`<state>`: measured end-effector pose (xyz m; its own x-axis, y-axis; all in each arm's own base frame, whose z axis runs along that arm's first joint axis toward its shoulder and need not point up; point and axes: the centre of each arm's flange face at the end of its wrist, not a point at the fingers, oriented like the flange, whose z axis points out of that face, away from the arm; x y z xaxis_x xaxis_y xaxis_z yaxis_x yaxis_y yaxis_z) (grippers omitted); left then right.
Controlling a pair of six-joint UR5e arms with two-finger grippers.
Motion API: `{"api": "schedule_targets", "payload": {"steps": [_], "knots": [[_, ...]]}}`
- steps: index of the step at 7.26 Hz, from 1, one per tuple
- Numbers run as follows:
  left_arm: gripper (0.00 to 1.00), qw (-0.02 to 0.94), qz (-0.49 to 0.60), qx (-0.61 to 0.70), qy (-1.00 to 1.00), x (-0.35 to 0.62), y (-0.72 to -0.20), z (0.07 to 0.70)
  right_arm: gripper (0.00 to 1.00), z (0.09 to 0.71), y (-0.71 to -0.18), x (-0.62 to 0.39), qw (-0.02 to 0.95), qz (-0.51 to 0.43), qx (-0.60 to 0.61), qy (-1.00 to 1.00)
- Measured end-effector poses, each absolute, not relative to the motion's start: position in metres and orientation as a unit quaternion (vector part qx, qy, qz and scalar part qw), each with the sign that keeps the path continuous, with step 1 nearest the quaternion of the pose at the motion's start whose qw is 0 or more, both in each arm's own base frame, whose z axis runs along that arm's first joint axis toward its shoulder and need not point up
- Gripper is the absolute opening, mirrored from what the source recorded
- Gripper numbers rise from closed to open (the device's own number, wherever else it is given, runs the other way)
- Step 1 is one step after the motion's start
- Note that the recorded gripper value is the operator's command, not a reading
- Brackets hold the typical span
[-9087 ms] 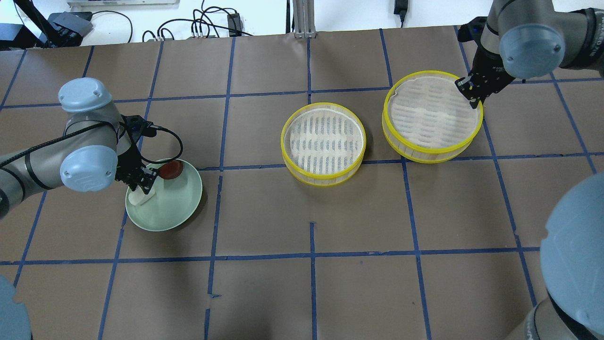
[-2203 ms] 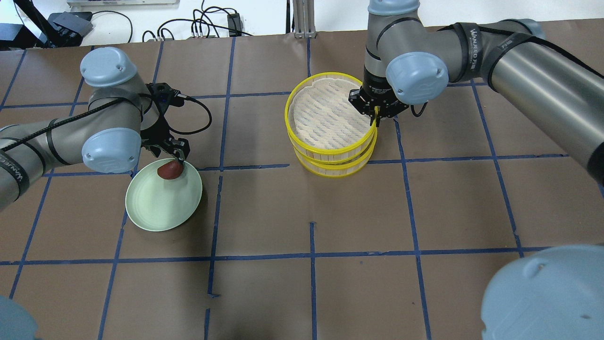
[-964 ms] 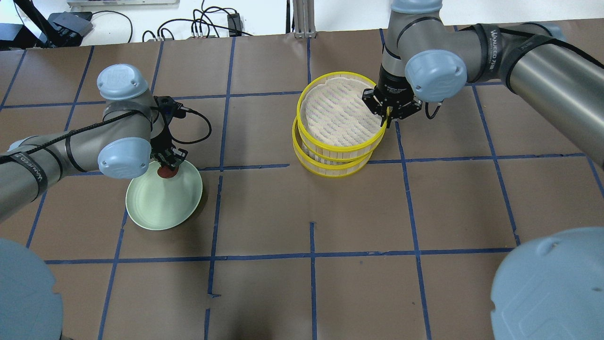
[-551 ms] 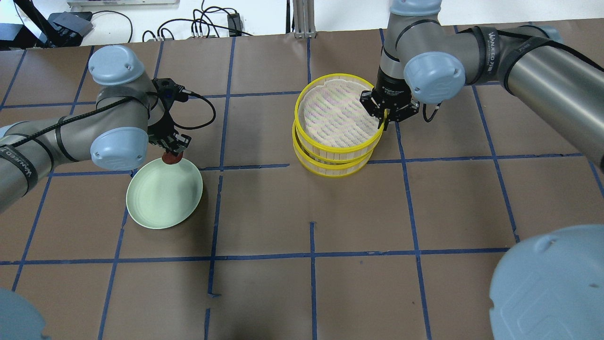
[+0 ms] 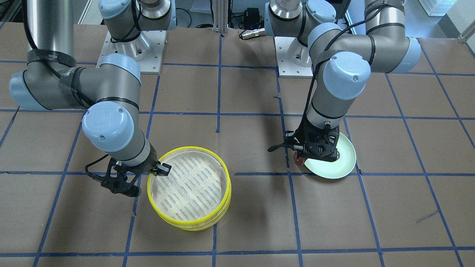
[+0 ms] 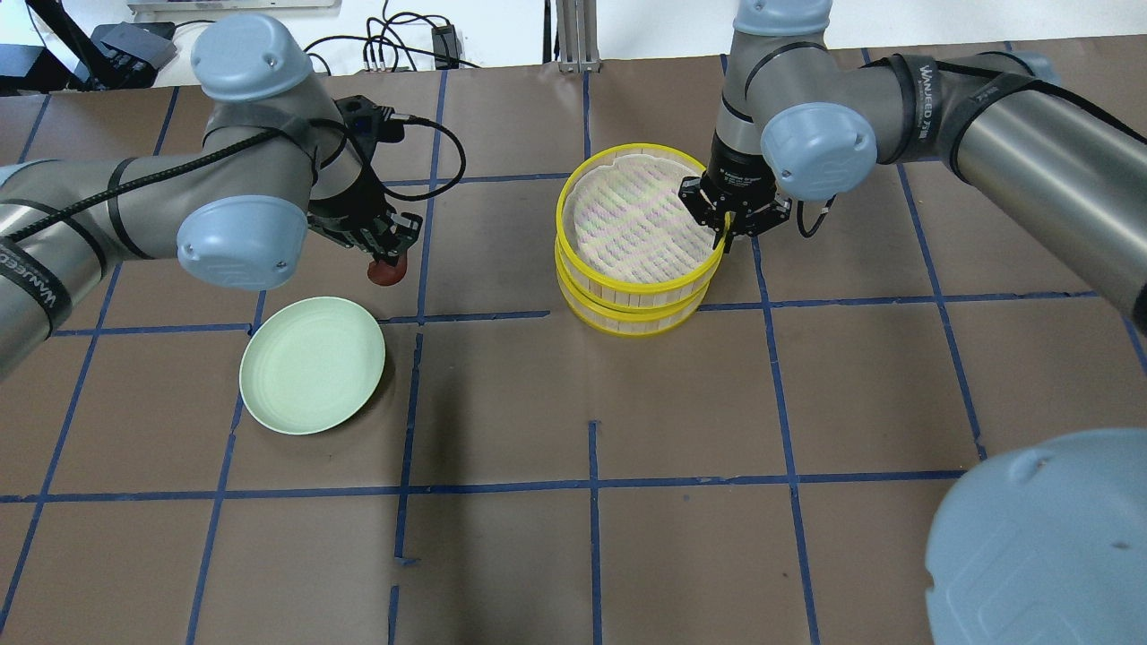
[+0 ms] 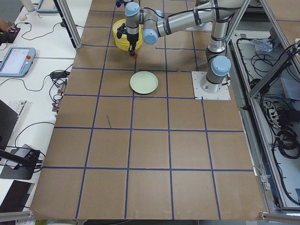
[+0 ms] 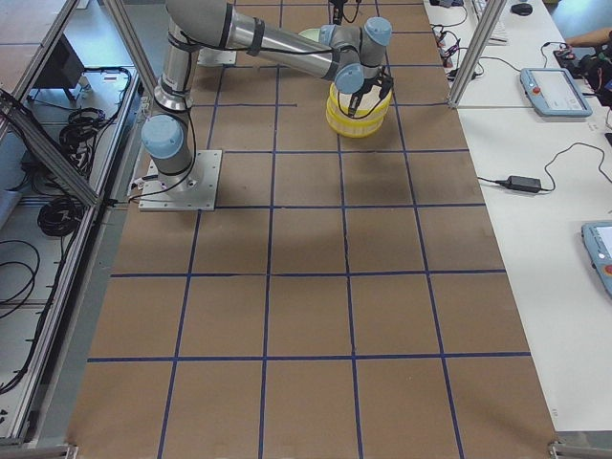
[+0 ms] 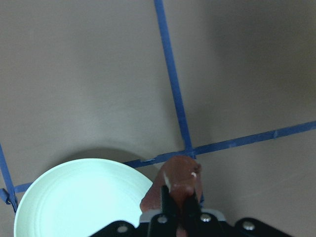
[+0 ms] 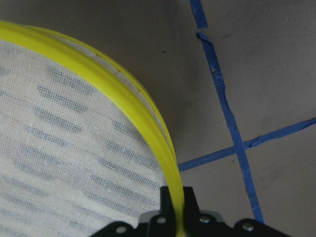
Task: Place buns in different layers of steamer
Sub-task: 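Carry the bun over the top tier while right gripper holds the steamer rim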
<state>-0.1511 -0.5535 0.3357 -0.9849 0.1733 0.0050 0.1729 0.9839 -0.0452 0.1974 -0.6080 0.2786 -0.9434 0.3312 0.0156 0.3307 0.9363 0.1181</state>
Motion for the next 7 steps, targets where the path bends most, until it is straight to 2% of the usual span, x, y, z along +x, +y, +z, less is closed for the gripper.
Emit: {"api": "schedule_targets", "payload": {"steps": [5, 7], "knots": [[0.02, 0.124, 0.019, -0.097, -0.987, -0.199, -0.542, 0.386, 0.11, 0.270, -0.601, 0.203, 0.018, 0.074, 0.177, 0.981], [0.02, 0.176, 0.049, -0.117, -0.976, -0.214, -0.544, 0.389, 0.16, 0.266, -0.595, 0.212, 0.016, 0.079, 0.179, 0.981]]}}
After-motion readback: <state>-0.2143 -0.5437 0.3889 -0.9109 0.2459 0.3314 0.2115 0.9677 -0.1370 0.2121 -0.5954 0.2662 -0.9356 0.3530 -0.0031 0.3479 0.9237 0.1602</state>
